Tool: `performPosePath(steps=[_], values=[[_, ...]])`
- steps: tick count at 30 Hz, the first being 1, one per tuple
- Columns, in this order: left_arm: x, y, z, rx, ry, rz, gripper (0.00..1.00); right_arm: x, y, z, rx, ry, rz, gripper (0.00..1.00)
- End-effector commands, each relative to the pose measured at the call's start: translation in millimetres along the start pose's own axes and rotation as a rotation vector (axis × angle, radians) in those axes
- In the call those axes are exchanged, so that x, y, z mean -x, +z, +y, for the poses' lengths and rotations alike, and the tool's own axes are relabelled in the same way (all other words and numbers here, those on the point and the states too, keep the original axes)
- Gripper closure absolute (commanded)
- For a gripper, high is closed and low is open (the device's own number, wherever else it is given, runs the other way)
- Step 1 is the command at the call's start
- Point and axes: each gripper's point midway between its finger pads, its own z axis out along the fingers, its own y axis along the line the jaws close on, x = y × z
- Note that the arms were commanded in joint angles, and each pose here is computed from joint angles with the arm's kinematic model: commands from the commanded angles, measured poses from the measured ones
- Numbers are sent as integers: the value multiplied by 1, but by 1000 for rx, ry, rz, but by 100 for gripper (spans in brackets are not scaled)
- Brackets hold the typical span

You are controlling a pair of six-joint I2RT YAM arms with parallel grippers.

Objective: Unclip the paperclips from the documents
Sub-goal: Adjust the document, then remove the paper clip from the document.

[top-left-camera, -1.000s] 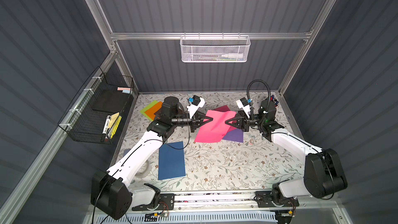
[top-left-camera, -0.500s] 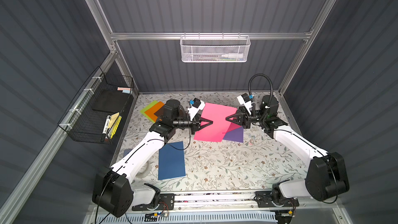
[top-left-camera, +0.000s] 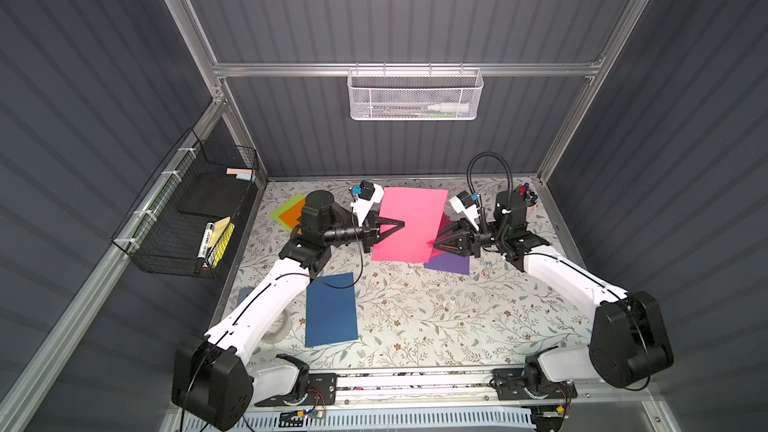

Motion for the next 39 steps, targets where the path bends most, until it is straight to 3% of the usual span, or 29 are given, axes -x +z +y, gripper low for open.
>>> performPosePath(steps=[1,23,39], values=[[2,-4,-2,-3,4,-13,100,-9,0,6,25,2,14,73],[-9,-4,1,4,-13,32,100,-3,0,0,-16,-7,9,98],[-3,-8,3,19,10,41,100,-12,-8,-18,-81,46,23,95]])
